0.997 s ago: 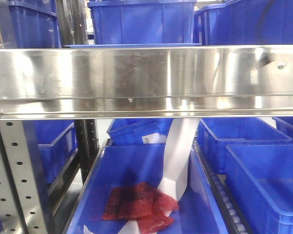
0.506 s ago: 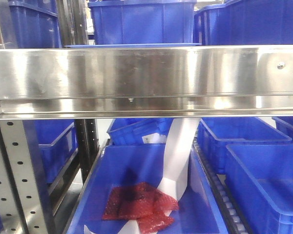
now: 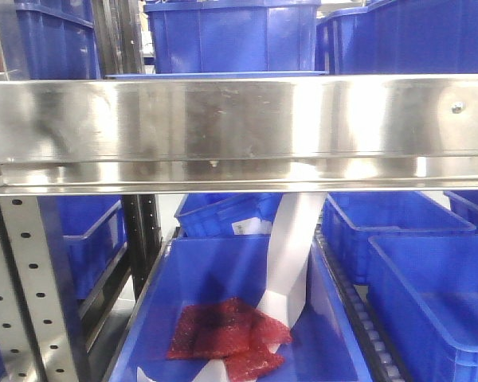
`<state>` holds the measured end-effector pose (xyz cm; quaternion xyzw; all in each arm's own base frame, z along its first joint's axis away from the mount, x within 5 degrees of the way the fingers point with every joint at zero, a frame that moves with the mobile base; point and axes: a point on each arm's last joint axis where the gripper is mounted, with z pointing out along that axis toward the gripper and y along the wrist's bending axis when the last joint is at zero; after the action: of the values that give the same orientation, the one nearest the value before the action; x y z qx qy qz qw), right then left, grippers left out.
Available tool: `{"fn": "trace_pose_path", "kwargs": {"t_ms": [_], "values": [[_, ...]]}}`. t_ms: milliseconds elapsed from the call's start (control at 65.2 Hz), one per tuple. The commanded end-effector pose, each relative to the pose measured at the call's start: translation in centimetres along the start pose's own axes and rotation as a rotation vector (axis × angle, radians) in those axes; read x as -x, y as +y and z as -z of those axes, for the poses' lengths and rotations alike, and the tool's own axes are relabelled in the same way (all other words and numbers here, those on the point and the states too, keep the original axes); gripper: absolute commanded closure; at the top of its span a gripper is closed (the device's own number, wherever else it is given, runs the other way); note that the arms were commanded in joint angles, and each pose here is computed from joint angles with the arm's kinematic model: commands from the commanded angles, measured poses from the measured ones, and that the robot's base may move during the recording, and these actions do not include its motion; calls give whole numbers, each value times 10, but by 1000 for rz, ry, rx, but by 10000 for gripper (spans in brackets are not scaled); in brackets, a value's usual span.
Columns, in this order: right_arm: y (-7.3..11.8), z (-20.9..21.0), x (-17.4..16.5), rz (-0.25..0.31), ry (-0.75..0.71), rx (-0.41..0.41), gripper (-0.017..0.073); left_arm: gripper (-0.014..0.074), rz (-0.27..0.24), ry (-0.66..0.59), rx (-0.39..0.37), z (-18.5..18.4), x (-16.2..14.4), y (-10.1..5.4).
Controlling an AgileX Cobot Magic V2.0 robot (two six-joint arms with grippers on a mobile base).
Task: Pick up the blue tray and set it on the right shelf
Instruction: 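Withdraw both grippers up and away from the placed tray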
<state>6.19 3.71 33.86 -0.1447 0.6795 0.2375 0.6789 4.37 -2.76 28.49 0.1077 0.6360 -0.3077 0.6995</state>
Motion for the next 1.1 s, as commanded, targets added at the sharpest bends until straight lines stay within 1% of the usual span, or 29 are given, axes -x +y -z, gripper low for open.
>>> {"fn": "trace_pose_path", "kwargs": {"t_ms": [0,107,752,936,1089], "values": [[3,2,18,25,-129,24,508,642,-7,-101,-55,6,12,-5],[3,2,18,25,-129,24,508,642,-7,-123,-63,10,12,-6],[3,2,18,24,-129,24,508,642,-7,-122,-63,9,12,-5],[2,2,19,26,-139,4,508,642,-7,-122,-63,9,12,-5],[2,2,18,26,-134,3,508,642,-7,-121,-63,9,12,-5]]}}
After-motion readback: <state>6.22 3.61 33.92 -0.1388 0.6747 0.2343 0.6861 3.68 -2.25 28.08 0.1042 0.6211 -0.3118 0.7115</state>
